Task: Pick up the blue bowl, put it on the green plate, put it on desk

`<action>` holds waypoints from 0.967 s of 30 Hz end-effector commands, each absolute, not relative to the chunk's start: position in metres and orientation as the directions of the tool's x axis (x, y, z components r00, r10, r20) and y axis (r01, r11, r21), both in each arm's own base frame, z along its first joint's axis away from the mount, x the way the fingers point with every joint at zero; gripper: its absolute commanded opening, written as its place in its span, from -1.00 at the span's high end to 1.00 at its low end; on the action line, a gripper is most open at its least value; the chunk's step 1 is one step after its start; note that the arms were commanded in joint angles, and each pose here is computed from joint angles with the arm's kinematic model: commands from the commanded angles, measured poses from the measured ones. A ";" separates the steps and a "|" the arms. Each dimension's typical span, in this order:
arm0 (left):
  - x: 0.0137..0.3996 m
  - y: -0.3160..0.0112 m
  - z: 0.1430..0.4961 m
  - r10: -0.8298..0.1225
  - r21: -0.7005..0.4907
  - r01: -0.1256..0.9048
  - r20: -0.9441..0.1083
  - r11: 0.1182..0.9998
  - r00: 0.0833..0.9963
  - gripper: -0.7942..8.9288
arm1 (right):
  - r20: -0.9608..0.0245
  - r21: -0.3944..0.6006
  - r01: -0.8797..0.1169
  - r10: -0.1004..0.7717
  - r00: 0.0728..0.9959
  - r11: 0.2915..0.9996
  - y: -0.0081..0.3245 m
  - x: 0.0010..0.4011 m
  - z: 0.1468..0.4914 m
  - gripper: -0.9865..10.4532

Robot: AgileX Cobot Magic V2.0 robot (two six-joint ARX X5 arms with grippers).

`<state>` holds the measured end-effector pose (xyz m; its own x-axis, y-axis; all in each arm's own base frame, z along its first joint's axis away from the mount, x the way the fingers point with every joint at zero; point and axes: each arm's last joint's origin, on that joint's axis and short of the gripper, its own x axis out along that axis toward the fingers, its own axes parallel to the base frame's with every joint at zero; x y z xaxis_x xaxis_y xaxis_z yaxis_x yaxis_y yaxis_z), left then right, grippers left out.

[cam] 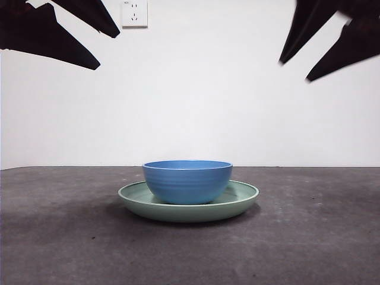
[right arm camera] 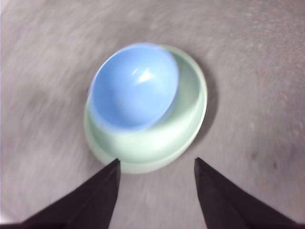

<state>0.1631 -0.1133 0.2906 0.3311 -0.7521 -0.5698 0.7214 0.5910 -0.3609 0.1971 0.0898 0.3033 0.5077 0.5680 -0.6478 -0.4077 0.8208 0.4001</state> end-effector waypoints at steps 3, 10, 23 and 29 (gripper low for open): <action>0.164 -0.115 0.293 -0.761 -0.356 0.734 -0.560 0.578 0.327 0.33 | -0.669 0.333 -0.517 0.584 0.461 0.789 0.086 0.166 0.316 0.40; 0.164 -0.115 0.293 -0.761 -0.356 0.734 -0.560 0.578 0.328 0.32 | -0.674 0.320 -0.578 0.609 0.418 0.751 0.085 0.138 0.323 0.40; 0.164 -0.115 0.293 -0.761 -0.356 0.734 -0.560 0.578 0.327 0.32 | -0.669 0.317 -0.608 0.626 0.401 0.728 0.089 0.133 0.324 0.40; 0.164 -0.115 0.293 -0.761 -0.356 0.734 -0.560 0.578 0.327 0.33 | -0.669 0.318 -0.608 0.627 0.401 0.728 0.089 0.133 0.324 0.40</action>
<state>0.1631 -0.1133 0.2906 0.3311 -0.7521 -0.5698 0.7214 0.5910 -0.3609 0.1323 0.0874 0.3204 0.3987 0.6188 -0.6769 -0.5887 0.7386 0.3284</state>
